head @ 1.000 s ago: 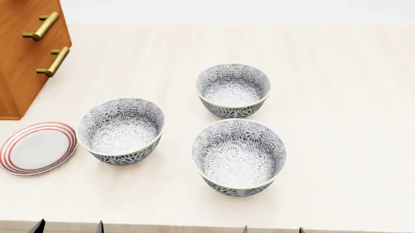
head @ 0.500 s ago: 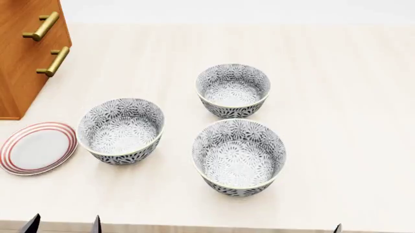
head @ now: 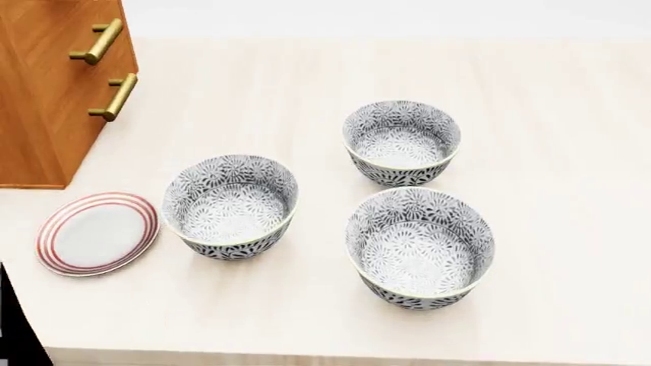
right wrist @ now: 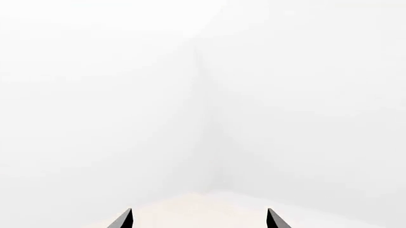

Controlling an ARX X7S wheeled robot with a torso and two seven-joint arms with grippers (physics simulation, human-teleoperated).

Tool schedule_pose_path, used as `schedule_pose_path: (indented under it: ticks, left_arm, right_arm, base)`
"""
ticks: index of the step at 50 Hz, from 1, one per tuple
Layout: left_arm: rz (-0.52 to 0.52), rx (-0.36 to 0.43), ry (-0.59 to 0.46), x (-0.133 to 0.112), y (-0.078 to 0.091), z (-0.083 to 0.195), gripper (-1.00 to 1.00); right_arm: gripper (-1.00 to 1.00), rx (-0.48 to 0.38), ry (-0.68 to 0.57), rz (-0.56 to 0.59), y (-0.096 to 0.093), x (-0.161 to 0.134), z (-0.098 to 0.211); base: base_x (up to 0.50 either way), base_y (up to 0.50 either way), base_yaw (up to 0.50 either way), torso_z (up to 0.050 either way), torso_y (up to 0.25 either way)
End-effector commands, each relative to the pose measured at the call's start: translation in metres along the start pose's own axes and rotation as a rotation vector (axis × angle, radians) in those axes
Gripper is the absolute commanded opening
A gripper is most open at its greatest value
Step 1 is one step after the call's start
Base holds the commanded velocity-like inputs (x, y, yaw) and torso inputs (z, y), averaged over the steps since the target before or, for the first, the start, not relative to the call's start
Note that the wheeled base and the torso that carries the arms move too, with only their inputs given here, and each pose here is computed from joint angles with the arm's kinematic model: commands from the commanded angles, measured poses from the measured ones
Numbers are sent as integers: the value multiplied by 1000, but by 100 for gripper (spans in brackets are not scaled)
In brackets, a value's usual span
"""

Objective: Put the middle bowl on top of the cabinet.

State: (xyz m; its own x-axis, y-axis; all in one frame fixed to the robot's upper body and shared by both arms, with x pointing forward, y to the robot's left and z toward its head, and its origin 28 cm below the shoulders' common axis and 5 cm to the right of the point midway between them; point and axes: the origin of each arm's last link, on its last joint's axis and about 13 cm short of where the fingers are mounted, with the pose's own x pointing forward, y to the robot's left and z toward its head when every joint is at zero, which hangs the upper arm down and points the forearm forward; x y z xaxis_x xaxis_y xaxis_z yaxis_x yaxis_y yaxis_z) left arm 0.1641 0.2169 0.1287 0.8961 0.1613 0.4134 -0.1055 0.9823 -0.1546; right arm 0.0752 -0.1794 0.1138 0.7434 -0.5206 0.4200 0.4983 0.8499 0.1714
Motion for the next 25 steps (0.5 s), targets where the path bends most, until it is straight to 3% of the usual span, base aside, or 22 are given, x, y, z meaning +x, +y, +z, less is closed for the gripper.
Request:
schedule_pose_path:
  ticks: [1, 18, 25]
  left_arm:
    - [93, -60, -77, 2, 5, 21, 100]
    - [73, -48, -59, 3, 2, 16, 100]
    - [79, -50, -42, 7, 1, 10, 100]
  right_arm:
    - [100, -56, -35, -36, -5, -4, 13]
    - [100, -34, -50, -27, -3, -3, 13]
    - [100, -27, -35, -44, -5, -2, 11]
  base:
    - [0, 500, 0, 0, 0]
    - [0, 500, 0, 0, 0]
    - [0, 0, 0, 0, 0]
